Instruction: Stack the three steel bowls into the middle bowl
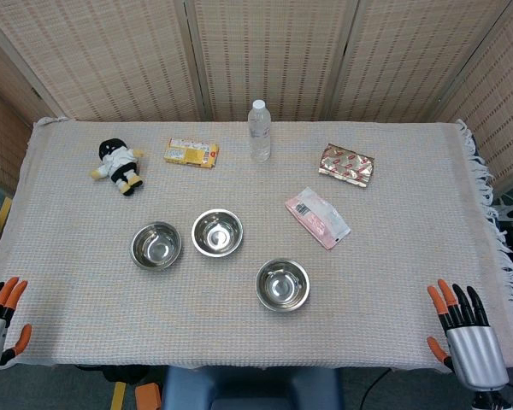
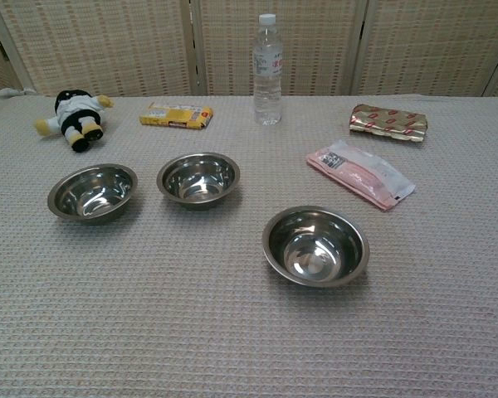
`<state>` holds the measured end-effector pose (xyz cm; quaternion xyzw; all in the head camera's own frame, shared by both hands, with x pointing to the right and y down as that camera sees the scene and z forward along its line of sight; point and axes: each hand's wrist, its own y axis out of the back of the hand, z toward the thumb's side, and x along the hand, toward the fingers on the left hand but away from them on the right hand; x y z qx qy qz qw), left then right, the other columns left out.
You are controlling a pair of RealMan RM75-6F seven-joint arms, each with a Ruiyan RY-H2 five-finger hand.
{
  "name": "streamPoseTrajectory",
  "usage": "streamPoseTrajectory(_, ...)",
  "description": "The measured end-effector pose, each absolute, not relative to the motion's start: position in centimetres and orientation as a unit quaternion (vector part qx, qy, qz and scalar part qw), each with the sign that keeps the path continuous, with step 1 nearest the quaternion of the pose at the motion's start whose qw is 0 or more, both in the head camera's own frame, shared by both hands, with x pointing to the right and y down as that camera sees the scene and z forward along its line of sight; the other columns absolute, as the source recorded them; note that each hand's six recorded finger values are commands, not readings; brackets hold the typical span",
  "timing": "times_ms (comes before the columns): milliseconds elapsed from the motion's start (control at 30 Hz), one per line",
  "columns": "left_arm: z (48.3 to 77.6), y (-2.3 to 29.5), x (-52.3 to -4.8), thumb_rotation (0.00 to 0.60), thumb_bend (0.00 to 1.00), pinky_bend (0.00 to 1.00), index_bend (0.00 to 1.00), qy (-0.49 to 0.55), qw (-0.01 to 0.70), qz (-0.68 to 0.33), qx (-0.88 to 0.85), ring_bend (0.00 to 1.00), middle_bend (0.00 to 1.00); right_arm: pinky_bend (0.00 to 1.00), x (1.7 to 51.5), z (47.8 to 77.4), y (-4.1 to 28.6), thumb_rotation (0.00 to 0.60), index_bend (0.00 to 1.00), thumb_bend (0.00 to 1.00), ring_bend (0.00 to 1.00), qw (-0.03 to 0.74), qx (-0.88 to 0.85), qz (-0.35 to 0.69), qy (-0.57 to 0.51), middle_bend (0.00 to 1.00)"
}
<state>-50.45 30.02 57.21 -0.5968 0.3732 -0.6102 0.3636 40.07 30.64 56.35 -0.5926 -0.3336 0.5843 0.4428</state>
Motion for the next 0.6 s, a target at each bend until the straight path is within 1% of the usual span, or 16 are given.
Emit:
streamPoseTrajectory(100, 57.3, 30.1, -50.4, 0.6, 0.45, 0.06, 0.0, 0.373, 0.362, -0.609, -0.599, 0.0, 0.0, 0.0, 39.6, 56.8, 30.7, 0.6, 0.0, 0.14, 0.0, 0.444, -0.604, 0.575, -0.328, 0.0)
streamPoseTrajectory(133, 57.4, 30.0, -50.3, 0.6, 0.45, 0.06, 0.0, 0.372, 0.362, -0.608, -0.601, 0.0, 0.0, 0.0, 39.2, 57.0, 30.6, 0.6, 0.03, 0.14, 0.0, 0.444, -0.612, 0.567, -0.327, 0.0)
streamPoseTrajectory(200, 57.5, 29.9, -50.2, 0.6, 0.45, 0.06, 0.0, 0.371, 0.36, -0.606, -0.604, 0.0, 0.0, 0.0, 38.4, 57.6, 30.3, 0.6, 0.1, 0.14, 0.0, 0.448, -0.628, 0.548, -0.324, 0.0)
streamPoseTrajectory(267, 57.7, 29.8, -50.2, 0.6, 0.45, 0.06, 0.0, 0.371, 0.357, -0.605, -0.608, 0.0, 0.0, 0.0, 36.9, 58.6, 29.7, 0.6, 0.2, 0.14, 0.0, 0.458, -0.646, 0.523, -0.316, 0.0)
streamPoseTrajectory(367, 57.9, 29.4, -50.2, 0.6, 0.45, 0.06, 0.0, 0.374, 0.352, -0.6, -0.614, 0.0, 0.0, 0.0, 34.1, 60.3, 28.4, 0.6, 0.29, 0.14, 0.0, 0.473, -0.669, 0.49, -0.296, 0.0)
streamPoseTrajectory(433, 58.0, 29.2, -50.4, 0.6, 0.45, 0.07, 0.0, 0.374, 0.348, -0.599, -0.617, 0.0, 0.0, 0.0, 31.9, 61.7, 27.5, 0.6, 0.34, 0.17, 0.0, 0.485, -0.681, 0.472, -0.278, 0.0)
streamPoseTrajectory(500, 58.1, 29.1, -50.7, 0.6, 0.45, 0.07, 0.0, 0.375, 0.343, -0.601, -0.617, 0.0, 0.0, 0.0, 30.0, 63.0, 26.9, 0.6, 0.37, 0.19, 0.0, 0.494, -0.69, 0.459, -0.261, 0.0)
streamPoseTrajectory(600, 58.2, 28.9, -51.3, 0.6, 0.45, 0.07, 0.0, 0.378, 0.335, -0.608, -0.612, 0.0, 0.0, 0.0, 26.5, 65.0, 26.0, 0.6, 0.38, 0.21, 0.0, 0.508, -0.704, 0.437, -0.236, 0.0)
